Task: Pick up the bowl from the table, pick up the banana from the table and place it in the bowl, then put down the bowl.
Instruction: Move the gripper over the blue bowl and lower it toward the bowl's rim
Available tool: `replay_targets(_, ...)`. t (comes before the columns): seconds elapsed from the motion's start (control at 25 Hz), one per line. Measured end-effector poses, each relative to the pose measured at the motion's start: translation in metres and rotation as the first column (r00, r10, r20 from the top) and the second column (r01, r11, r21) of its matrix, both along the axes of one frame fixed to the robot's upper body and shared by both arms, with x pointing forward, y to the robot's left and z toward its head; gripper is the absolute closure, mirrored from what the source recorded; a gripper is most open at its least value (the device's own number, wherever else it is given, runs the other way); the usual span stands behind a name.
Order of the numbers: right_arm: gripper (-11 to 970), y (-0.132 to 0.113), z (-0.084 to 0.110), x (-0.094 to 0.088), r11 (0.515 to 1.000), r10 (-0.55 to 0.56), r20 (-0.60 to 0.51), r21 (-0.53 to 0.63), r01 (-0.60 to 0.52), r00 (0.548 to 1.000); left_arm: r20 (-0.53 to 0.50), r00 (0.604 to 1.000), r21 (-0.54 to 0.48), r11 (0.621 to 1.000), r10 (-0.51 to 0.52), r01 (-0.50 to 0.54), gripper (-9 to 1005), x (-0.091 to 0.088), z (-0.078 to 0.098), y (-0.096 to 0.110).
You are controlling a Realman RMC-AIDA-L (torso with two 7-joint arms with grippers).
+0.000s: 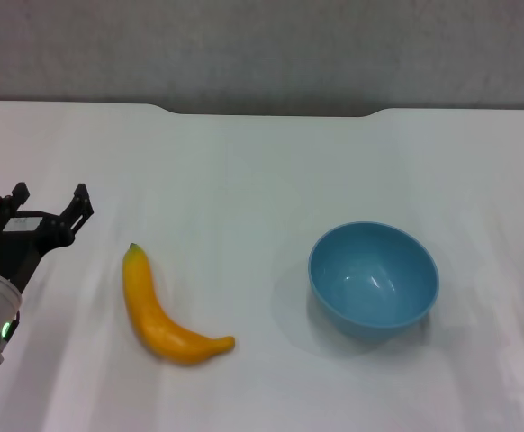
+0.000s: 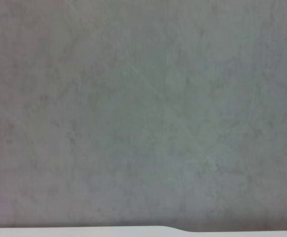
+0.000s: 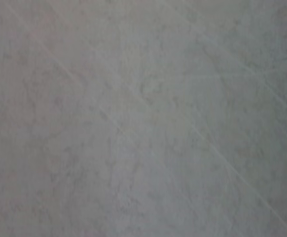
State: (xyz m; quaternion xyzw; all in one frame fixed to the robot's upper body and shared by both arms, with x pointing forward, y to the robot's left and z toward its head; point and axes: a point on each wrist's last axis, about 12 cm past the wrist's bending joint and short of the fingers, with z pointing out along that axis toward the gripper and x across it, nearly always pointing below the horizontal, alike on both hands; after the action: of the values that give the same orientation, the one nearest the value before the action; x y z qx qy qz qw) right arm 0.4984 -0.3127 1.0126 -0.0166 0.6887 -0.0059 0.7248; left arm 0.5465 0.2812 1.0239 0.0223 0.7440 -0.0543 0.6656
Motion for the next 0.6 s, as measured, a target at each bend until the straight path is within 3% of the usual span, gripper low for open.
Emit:
replay_targets(0.2,375,0.001,-0.001,-0.001,1.0,0.008,-0.004,-0.001,-0.008,1.0,-0.015,1.0,-0.011,1.0,-0.014,0.014,105,0.003,0.002,-0.006)
replay_targets(0.4,375,0.001,0.0,-0.001,0.999,0.036,-0.007,-0.01,-0.037,0.999,-0.025,0.997,-0.028,0.997,-0.073,0.072,105,0.015,0.018,-0.019)
replay_targets(0.6,375,0.001,0.002,0.005,0.992,0.1,-0.014,0.082,-0.099,0.995,-0.103,0.989,-0.033,0.995,-0.102,0.099,105,0.023,0.027,-0.023)
